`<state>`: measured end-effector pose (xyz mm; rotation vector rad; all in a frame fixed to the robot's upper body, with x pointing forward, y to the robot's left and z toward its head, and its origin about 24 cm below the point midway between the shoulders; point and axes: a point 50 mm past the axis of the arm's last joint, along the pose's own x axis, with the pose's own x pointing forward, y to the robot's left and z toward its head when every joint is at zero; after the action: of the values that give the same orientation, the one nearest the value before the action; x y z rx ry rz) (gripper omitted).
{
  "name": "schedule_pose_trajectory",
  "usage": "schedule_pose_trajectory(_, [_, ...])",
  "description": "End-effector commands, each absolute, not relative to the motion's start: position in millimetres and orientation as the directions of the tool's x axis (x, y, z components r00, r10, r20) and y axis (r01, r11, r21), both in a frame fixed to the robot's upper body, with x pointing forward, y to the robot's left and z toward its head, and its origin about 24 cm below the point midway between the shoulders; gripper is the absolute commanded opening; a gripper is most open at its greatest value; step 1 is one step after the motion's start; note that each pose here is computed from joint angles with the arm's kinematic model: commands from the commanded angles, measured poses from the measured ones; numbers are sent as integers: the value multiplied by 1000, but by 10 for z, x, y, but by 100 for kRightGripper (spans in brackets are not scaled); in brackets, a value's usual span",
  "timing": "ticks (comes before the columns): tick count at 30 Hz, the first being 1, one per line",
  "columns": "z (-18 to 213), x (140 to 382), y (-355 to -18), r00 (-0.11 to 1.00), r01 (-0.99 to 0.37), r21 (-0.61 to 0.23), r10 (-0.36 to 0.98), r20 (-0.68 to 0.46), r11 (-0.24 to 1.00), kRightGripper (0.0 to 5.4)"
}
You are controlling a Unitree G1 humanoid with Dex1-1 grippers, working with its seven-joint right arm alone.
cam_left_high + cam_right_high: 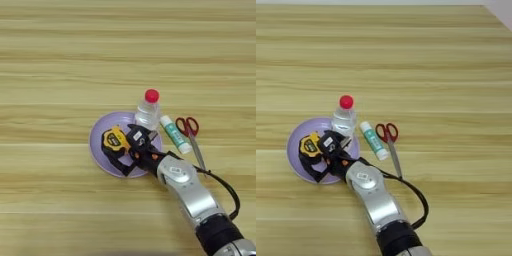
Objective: Move the objects on the table
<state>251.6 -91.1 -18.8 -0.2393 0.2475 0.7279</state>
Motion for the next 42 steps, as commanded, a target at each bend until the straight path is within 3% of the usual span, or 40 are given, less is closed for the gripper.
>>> schedule_pose_trajectory(1, [71,2697,-855,751,-659,-189,628,-203,728,538])
schedule_pose_trajectory(17, [210,2549,-782,714,-700,-180,687,-138,691,538])
schedule_pose_trajectory(42, [58,2624,-745,750,-661,-194,630,-203,725,538])
